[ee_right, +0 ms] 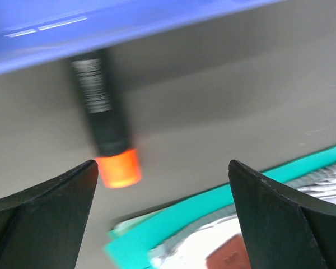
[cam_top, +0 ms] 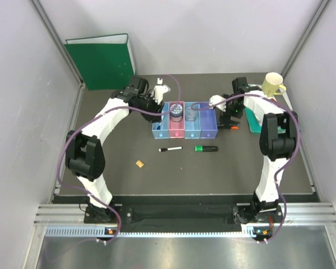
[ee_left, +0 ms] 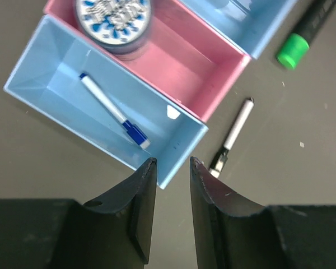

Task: Sort the stationery into containers
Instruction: Pick up the pen from the center of the board.

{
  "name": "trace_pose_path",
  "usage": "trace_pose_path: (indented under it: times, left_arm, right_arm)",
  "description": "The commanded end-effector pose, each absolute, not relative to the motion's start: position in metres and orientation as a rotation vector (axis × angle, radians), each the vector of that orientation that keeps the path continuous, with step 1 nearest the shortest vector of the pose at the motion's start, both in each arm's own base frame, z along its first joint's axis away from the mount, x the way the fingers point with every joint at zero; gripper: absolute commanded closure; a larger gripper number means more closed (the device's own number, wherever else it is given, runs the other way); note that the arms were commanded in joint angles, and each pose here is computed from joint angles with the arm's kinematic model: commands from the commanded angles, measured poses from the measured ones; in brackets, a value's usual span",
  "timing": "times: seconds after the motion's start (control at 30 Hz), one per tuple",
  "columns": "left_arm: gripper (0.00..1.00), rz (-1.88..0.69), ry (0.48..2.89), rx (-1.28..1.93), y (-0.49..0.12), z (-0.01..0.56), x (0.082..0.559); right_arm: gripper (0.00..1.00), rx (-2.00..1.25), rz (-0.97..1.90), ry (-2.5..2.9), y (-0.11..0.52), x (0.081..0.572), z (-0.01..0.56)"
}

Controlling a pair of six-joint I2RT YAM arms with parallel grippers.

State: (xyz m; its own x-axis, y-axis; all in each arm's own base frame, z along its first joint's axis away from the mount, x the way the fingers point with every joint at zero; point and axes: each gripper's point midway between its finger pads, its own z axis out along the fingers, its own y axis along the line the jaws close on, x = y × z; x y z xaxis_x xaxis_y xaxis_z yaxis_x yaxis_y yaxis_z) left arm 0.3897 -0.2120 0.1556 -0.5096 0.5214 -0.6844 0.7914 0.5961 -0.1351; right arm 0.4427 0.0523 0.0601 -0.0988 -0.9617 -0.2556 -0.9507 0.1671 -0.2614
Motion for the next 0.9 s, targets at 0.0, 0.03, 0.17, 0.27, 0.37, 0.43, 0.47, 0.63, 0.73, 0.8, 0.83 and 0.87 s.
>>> trace_pose_path:
  times: [0.0, 0.03, 0.17, 0.27, 0.37, 0.43, 0.47, 0.63, 0.73, 0.8, 0.83, 0.87]
  left_arm:
    - [0.64, -0.528, 2.075, 1.355, -0.211, 0.163, 0.356]
    - [0.64, -0.504, 2.076, 1.376, -0.21, 0.159, 0.354]
    - [0.64, -0.481, 2.054, 1.444, -0.208, 0.154, 0.344]
    - [0.64, -0.471, 2.058, 1.462, -0.205, 0.155, 0.342]
    - [0.64, -0.465, 2.052, 1.469, -0.204, 0.157, 0.342]
    - [0.64, -0.47, 2.047, 1.469, -0.205, 0.157, 0.341]
    - [0.64, -0.474, 2.05, 1.461, -0.206, 0.158, 0.341]
    - [0.66, -0.482, 2.056, 1.499, -0.208, 0.145, 0.332]
    - [0.66, -0.48, 2.034, 1.528, -0.211, 0.14, 0.328]
    - [0.66, -0.484, 2.032, 1.53, -0.214, 0.139, 0.327]
    - [0.66, -0.492, 2.043, 1.519, -0.215, 0.139, 0.327]
    - [0.66, -0.498, 2.043, 1.512, -0.217, 0.139, 0.327]
  right_arm:
    - [0.02, -1.789, -0.043, 2.068, 0.049, 0.474, 0.066]
    - [0.04, -1.79, -0.037, 2.065, 0.048, 0.477, 0.066]
    - [0.06, -1.86, 0.059, 2.071, 0.052, 0.466, 0.063]
    - [0.06, -1.916, 0.092, 2.058, 0.051, 0.451, 0.062]
    - [0.05, -1.927, 0.075, 2.048, 0.048, 0.443, 0.065]
    - [0.05, -1.918, 0.062, 2.044, 0.044, 0.442, 0.071]
    - [0.05, -1.905, 0.063, 2.051, 0.044, 0.442, 0.073]
    - [0.06, -1.842, 0.078, 2.038, 0.049, 0.442, 0.097]
    - [0.06, -1.84, 0.084, 2.001, 0.054, 0.439, 0.105]
    - [0.06, -1.845, 0.09, 1.993, 0.056, 0.434, 0.104]
    - [0.06, -1.85, 0.091, 1.993, 0.057, 0.433, 0.102]
    - [0.07, -1.857, 0.101, 1.998, 0.058, 0.43, 0.098]
